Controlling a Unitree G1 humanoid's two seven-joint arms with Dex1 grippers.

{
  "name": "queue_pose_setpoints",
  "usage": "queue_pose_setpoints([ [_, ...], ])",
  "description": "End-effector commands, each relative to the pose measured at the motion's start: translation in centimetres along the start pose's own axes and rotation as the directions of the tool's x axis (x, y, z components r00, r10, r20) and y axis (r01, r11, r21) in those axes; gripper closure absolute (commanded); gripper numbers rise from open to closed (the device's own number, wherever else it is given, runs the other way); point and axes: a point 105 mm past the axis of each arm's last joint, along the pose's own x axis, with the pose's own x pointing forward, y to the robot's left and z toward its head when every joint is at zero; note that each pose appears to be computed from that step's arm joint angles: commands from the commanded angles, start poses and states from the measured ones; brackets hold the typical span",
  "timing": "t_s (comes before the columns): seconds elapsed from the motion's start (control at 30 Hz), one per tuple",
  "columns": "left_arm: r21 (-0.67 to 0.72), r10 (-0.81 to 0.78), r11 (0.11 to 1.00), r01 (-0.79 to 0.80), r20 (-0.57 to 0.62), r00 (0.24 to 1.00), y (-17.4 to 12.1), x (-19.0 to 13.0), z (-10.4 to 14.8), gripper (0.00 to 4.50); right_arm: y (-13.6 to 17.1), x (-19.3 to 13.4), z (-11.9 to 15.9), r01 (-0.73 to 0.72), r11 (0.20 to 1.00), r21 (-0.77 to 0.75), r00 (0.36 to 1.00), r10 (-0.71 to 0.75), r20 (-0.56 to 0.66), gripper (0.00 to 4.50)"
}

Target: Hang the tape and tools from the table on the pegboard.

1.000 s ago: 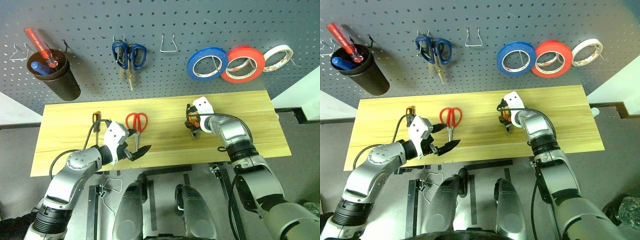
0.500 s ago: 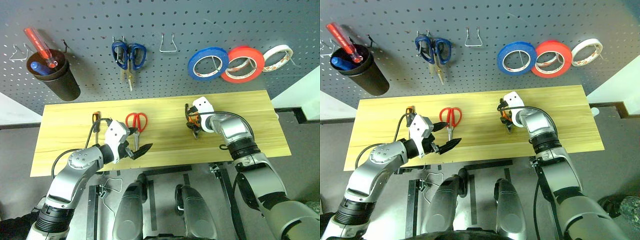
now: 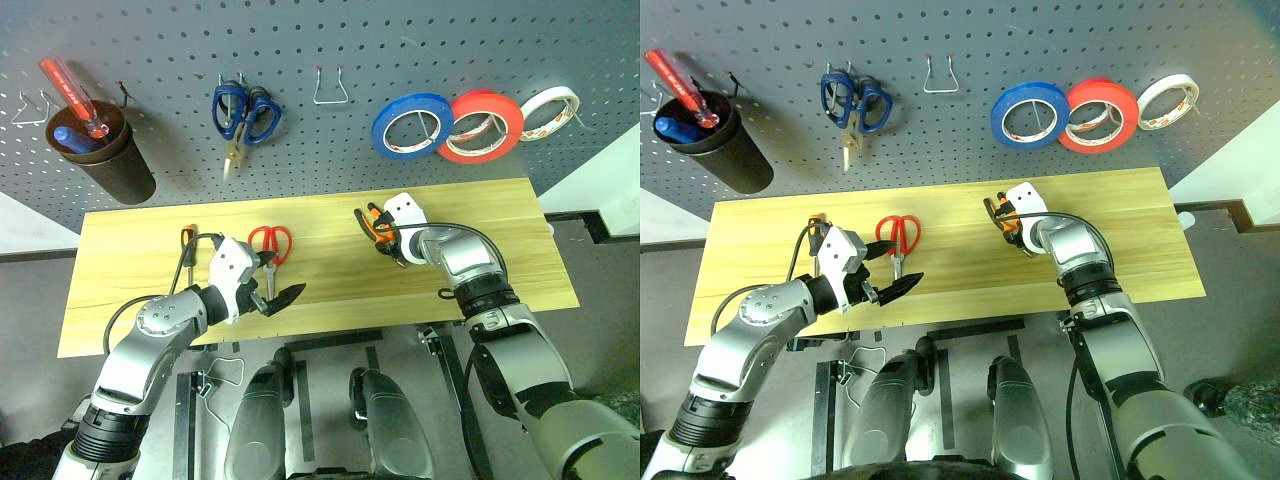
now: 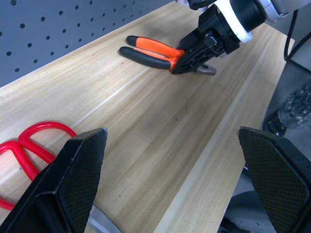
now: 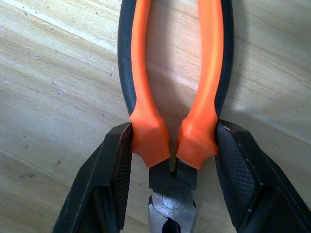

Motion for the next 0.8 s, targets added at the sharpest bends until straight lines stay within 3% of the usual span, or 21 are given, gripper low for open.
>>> queue_pose_setpoints([
  [0.03, 0.024, -0.012, 1.000, 0.012, 0.031, 0.999, -0.2, 0.1, 0.7, 0.00, 0.2, -1.2, 2.4, -0.004, 1.000, -0.009, 0.995, 0.005, 0.102, 2.39],
  [0.23, 0.029, -0.030, 0.999, 0.029, 0.041, 0.999, -0.2, 0.3, 0.9, 0.00, 1.4, -5.5, 4.5, -0.040, 0.998, -0.039, 0.963, 0.049, 0.264, 2.39],
  [0.53, 0.029, -0.101, 0.995, 0.099, 0.114, 0.988, -0.4, 0.3, 2.1, 0.00, 3.9, -11.9, 3.5, -0.084, 0.996, -0.031, 0.924, 0.089, 0.373, 2.39],
  [0.7, 0.011, -0.132, 0.991, 0.133, 0.225, 0.965, -0.2, -0.1, 4.1, 0.00, 5.8, -15.4, 3.8, -0.146, 0.986, -0.077, 0.860, 0.165, 0.484, 2.39],
  [0.8, -0.023, -0.127, 0.989, 0.144, 0.350, 0.928, 0.3, -0.7, 6.6, 0.00, 8.0, -19.1, 5.9, -0.239, 0.949, -0.205, 0.711, 0.315, 0.629, 2.39],
])
